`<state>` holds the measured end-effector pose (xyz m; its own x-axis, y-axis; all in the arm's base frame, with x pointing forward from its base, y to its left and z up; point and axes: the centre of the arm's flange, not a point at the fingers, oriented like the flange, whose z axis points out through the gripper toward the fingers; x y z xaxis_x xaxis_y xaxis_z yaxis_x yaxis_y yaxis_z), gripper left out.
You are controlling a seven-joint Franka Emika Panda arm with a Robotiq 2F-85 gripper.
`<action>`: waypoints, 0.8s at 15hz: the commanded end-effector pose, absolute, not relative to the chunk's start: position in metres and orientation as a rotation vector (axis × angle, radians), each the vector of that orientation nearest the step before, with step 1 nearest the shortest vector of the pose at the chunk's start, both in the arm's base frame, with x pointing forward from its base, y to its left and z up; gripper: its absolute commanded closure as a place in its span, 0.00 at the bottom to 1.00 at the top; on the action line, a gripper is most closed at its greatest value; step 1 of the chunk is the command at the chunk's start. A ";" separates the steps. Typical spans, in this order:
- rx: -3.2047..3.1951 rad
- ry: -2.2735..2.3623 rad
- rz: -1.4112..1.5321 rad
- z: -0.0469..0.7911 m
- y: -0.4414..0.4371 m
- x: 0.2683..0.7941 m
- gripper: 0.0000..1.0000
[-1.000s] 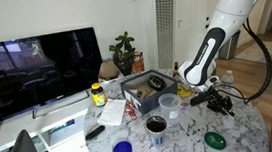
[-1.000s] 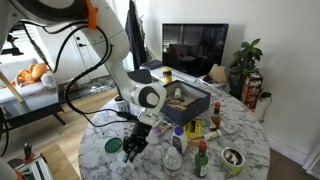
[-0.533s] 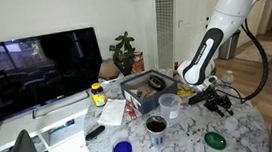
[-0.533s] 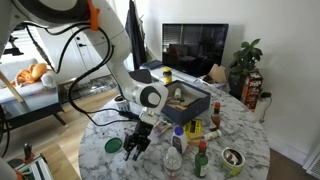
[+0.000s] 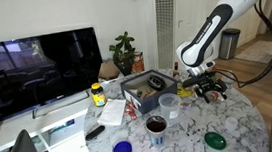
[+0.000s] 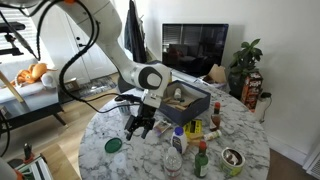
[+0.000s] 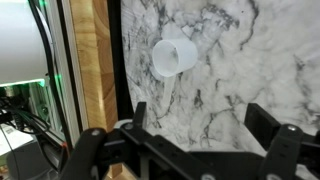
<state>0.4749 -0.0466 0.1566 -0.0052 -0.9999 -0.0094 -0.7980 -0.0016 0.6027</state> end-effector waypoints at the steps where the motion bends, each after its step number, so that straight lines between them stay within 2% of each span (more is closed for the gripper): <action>1: 2.055 -1.890 -0.630 0.246 -0.036 0.451 0.00; 12: 2.523 -1.956 -0.423 0.429 0.010 0.403 0.00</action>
